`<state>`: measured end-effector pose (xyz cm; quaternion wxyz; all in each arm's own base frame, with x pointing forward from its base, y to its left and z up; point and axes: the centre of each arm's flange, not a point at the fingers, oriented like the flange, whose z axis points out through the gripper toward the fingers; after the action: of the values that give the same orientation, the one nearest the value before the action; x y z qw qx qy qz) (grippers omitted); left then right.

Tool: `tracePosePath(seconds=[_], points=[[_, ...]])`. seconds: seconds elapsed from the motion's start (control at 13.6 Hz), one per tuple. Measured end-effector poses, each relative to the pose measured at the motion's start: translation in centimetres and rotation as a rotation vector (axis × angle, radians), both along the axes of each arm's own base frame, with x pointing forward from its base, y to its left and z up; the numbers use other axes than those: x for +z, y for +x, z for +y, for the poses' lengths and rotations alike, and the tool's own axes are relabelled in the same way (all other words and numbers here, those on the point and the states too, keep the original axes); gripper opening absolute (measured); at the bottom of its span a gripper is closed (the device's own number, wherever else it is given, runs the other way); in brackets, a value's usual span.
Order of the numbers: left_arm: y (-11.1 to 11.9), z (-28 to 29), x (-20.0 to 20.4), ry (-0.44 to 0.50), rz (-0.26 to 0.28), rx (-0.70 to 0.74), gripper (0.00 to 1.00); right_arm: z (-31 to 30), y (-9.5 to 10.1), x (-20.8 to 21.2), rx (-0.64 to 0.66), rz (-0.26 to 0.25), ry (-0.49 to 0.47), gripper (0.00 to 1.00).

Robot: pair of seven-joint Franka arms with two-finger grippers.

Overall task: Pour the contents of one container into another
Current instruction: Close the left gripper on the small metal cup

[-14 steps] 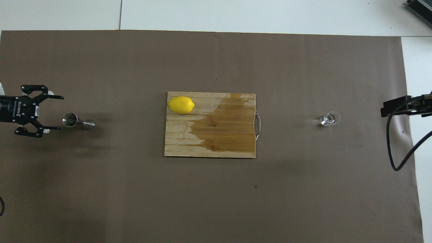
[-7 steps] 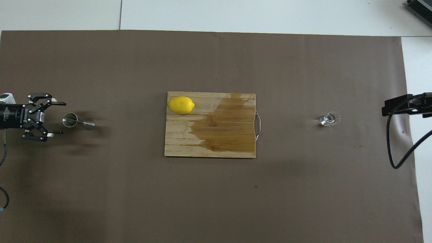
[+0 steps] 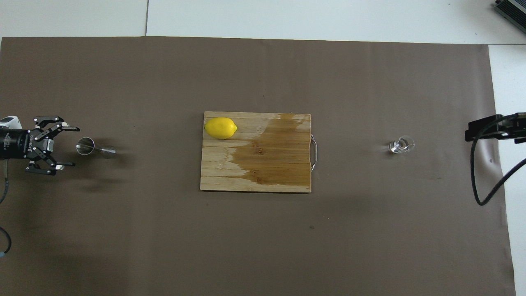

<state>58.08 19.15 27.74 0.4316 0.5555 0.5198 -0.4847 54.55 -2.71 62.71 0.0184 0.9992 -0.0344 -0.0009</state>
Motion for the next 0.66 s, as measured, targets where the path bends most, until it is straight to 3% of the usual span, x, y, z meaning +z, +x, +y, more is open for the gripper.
tracePosePath(seconds=[0.66], points=[[0.3,-0.5,-2.8,-0.077,0.016,0.031,1.0,0.0,0.0,0.0,0.0,0.0,0.0,1.0]])
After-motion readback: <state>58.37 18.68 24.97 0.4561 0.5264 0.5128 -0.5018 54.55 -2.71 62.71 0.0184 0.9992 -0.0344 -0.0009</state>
